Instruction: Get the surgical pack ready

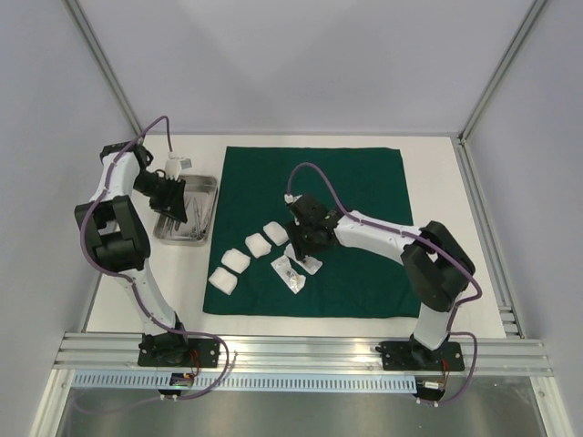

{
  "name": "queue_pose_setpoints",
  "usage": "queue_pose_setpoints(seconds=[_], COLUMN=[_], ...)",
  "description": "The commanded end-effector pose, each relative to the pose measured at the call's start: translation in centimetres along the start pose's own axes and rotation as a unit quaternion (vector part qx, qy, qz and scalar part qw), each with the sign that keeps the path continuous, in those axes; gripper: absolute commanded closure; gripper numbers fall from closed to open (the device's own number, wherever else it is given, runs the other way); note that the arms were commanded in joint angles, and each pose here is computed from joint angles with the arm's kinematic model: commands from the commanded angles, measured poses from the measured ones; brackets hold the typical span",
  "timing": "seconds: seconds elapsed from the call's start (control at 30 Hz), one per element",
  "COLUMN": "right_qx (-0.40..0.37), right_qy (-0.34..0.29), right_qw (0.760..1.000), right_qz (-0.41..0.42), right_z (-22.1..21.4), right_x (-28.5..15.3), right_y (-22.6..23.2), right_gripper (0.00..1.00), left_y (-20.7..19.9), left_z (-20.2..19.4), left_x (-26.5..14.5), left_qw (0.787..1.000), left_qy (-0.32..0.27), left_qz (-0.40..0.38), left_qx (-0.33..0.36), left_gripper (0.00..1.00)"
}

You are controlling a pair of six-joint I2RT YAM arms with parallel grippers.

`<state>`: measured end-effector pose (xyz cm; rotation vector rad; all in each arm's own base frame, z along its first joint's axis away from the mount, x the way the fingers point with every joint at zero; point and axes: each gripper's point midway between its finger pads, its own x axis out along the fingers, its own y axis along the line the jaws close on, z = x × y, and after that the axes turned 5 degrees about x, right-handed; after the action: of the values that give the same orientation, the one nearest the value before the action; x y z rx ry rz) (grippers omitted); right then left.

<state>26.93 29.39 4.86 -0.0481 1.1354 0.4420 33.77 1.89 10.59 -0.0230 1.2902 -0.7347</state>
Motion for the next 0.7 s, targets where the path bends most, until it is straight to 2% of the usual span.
queue_pose_setpoints(seconds=[0.0, 0.2, 0.3, 0.33, 0.53, 0.67], right_qx=[-0.021, -0.028, -0.03, -0.029, -0.034, -0.036], right_qy=[0.013, 0.027, 0.034, 0.035, 0.021, -0.004], right_qw=[1.0, 0.999, 0.999, 0.999, 0.999, 0.999], right_qz=[-0.001, -0.021, -0.024, -0.024, -0.03, -0.033], right_z=[0.2, -0.6, -1.1, -1.2, -0.8, 0.4], right_x=[0.8, 1.8, 2.1, 2.1, 1.5, -0.2], right_y=[0.3, -0.6, -0.7, -0.7, -1.1, -1.0], right_gripper=[0.47, 0.55, 0.65, 0.74, 1.0, 1.0], left_y=[-2.4, -4.7, -5.6, -5.8, -7.0, -7.5], left_z=[0.1, -0.7, -0.6, -0.7, -0.4, -0.2], left_x=[-0.8, -0.7, -0.8, -0.9, -1.3, -1.7], left_qw=[1.0, 0.999, 0.999, 0.998, 0.998, 0.997], left_qy=[-0.022, -0.016, -0.018, -0.019, -0.026, -0.029], left_qz=[-0.013, -0.019, -0.022, -0.025, -0.027, -0.027], left_qx=[0.018, 0.04, 0.046, 0.046, 0.059, 0.064], left_gripper=[0.63, 0.63, 0.63, 0.63, 0.63, 0.63])
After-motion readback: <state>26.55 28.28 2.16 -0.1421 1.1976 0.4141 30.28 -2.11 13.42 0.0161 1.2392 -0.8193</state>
